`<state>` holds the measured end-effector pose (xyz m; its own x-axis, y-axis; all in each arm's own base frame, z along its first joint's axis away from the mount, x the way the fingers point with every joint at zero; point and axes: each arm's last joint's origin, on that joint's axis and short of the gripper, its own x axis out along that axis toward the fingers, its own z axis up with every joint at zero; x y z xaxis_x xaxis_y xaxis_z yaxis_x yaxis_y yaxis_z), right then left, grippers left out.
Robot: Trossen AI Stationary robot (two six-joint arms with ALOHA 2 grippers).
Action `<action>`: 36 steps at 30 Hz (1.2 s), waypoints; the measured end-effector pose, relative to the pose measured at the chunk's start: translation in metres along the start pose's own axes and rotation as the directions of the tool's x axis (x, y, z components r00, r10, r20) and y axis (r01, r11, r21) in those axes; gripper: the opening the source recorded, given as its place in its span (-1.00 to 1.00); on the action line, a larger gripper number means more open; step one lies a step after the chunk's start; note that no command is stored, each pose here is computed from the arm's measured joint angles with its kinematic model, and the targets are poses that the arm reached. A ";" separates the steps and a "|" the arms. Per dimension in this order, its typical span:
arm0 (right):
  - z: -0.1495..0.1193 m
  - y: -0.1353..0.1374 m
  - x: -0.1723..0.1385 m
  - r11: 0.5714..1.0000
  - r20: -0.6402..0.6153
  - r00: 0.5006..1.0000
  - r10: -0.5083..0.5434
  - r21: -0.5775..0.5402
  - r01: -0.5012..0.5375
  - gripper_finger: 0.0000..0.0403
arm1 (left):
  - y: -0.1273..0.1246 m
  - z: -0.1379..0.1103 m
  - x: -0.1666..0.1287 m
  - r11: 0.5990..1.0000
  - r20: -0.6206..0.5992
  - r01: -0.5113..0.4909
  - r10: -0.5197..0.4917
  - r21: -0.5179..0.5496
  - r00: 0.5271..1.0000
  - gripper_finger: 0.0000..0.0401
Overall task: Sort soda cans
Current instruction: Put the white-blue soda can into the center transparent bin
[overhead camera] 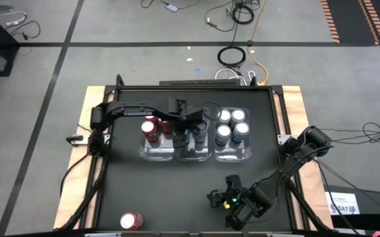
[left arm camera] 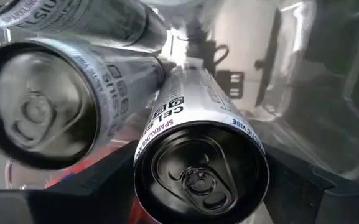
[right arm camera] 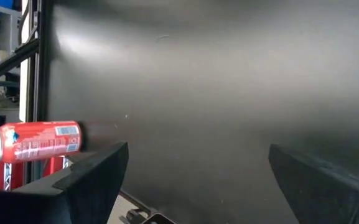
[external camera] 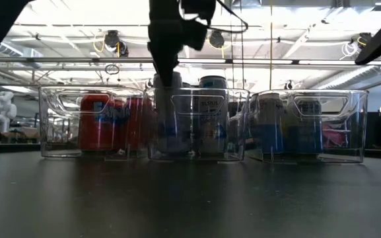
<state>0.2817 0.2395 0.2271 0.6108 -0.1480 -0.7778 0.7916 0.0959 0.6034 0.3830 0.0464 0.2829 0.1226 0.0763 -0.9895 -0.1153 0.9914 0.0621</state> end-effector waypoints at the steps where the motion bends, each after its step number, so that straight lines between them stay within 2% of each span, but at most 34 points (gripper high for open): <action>1: 0.000 0.000 0.000 1.000 0.001 1.000 0.001 0.002 -0.001 0.90 | 0.002 0.002 0.004 1.000 -0.007 -0.009 0.009 -0.004 1.000 0.44; 8: 0.003 0.002 0.002 1.000 0.003 1.000 0.003 0.013 -0.003 0.90 | 0.011 0.008 0.011 0.998 0.010 -0.051 0.052 -0.028 0.999 0.44; 21: 0.005 0.004 0.004 1.000 0.008 1.000 0.001 0.019 -0.002 0.90 | 0.013 0.012 0.013 0.998 0.042 -0.053 0.054 -0.039 0.998 0.44; 26: 0.006 0.004 0.004 1.000 0.010 1.000 0.001 0.022 -0.001 0.90 | 0.013 0.012 0.014 0.995 0.043 -0.050 0.054 -0.088 0.998 0.44; 36: 0.010 0.007 0.007 1.000 0.018 1.000 0.002 0.020 -0.002 0.90 | 0.015 0.012 0.018 0.993 0.026 -0.081 0.083 -0.092 0.996 0.59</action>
<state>0.2914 0.2292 0.2276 0.6118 -0.1658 -0.7735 0.7899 0.0765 0.6084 0.3952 0.0644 0.2674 0.1386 0.1615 -0.9771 -0.2148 0.9680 0.1295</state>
